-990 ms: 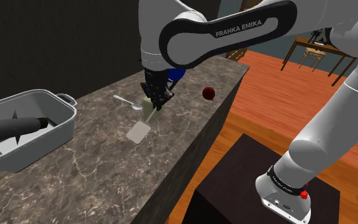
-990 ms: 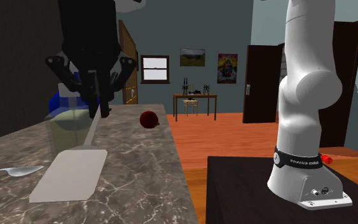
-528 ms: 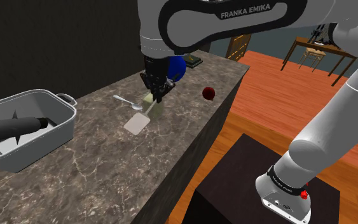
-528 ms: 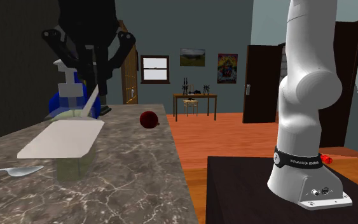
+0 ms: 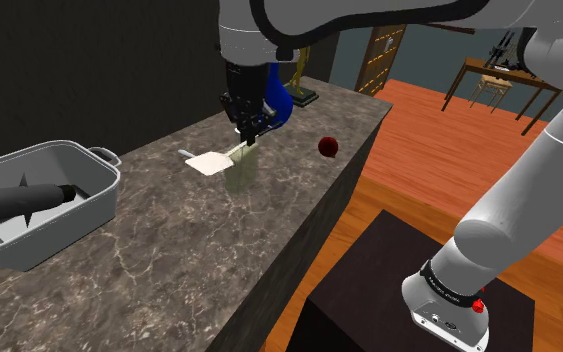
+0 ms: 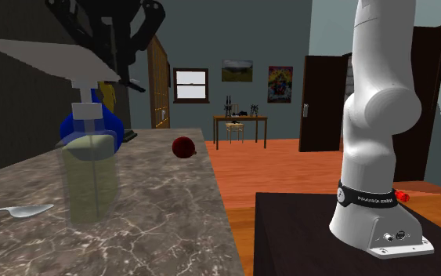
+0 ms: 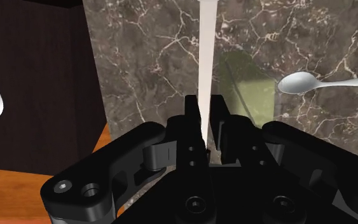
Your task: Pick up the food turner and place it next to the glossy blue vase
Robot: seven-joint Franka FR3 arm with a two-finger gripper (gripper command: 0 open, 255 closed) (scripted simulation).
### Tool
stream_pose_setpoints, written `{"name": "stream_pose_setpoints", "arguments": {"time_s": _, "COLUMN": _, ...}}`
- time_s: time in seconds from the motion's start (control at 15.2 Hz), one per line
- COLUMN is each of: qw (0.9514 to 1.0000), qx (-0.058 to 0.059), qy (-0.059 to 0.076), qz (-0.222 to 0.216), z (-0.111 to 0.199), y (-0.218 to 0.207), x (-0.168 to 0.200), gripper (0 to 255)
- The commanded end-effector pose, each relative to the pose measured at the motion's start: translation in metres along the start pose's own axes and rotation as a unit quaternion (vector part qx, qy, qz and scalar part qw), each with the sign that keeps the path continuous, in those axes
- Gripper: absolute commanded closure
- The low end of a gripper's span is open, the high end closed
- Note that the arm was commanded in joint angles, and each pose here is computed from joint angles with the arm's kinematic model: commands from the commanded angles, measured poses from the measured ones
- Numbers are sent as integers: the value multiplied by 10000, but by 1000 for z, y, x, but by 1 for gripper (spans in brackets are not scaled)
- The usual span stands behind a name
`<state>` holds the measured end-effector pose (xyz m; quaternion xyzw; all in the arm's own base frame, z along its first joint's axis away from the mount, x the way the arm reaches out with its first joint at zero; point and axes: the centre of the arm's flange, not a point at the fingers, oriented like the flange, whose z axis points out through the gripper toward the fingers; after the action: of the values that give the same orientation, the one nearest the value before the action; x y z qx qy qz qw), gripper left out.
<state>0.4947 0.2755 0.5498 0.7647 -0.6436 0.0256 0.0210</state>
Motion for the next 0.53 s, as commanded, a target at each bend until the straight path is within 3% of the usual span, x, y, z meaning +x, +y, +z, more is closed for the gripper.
{"name": "stream_pose_setpoints", "arguments": {"time_s": 0.0, "qw": 10000, "qx": -2, "qy": 0, "qz": 0, "z": -10, "y": 1, "x": 1, "gripper": 255}}
{"name": "stream_pose_setpoints", "arguments": {"time_s": 0.46, "qw": 10000, "qx": -2, "qy": 0, "qz": 0, "z": -47, "y": 1, "x": 3, "gripper": 255}}
